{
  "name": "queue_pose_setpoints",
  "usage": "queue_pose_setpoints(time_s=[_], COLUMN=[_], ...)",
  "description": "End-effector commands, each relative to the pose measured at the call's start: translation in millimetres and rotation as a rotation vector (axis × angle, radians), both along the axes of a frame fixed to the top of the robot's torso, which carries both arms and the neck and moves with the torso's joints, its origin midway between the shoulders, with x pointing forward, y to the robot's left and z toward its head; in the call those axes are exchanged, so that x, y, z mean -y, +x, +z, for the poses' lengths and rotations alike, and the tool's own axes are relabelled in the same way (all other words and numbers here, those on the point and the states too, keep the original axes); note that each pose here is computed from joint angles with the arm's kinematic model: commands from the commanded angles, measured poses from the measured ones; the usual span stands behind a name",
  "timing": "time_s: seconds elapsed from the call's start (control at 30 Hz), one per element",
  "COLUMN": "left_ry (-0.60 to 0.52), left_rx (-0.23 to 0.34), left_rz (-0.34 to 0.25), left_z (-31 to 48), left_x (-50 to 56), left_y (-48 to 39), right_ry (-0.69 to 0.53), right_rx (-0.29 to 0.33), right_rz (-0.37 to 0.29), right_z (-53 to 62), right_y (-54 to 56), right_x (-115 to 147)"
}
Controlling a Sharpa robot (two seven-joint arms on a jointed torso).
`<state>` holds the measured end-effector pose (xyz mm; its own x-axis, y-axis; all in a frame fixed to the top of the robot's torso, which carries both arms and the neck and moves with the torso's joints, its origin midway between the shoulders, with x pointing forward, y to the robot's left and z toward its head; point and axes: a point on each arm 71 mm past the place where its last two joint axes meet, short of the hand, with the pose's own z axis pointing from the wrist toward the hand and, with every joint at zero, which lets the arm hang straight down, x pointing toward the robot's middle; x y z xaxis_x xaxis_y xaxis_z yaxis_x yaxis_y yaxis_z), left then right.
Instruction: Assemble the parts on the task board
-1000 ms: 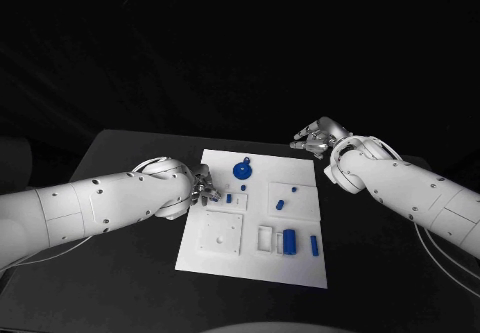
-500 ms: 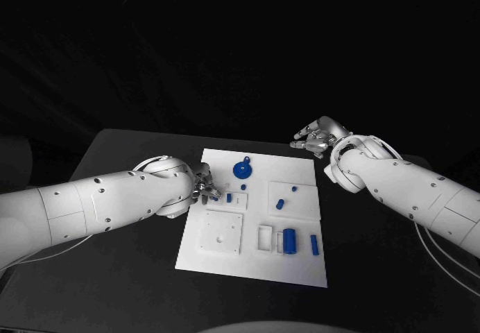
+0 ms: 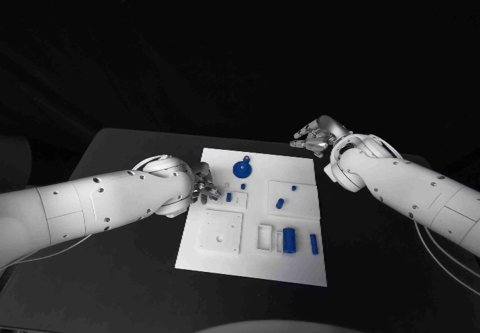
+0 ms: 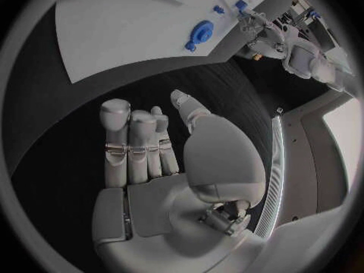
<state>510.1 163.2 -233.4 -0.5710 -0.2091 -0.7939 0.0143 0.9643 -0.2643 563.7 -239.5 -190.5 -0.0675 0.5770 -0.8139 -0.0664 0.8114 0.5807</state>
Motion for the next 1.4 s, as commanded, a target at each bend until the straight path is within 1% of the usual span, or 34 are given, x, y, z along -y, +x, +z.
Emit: queue_pose_setpoints(time_s=[0.03, 0.7, 1.4], left_ry=[0.023, 0.029, 0.036], left_rx=[-0.072, -0.07, -0.057], left_rz=[-0.026, -0.021, -0.009], left_z=[-14.1, -14.2, -13.8], left_x=[2.2, -1.1, -5.7], left_y=[-8.2, -7.2, -4.0], right_ry=[-0.005, -0.005, -0.003], right_rx=[-0.002, -0.002, 0.007], right_rz=[0.014, 0.011, 0.004], right_z=[0.0, -0.2, 0.2], right_y=[-0.5, -0.3, 0.0], right_x=[-1.7, -0.5, 0.4])
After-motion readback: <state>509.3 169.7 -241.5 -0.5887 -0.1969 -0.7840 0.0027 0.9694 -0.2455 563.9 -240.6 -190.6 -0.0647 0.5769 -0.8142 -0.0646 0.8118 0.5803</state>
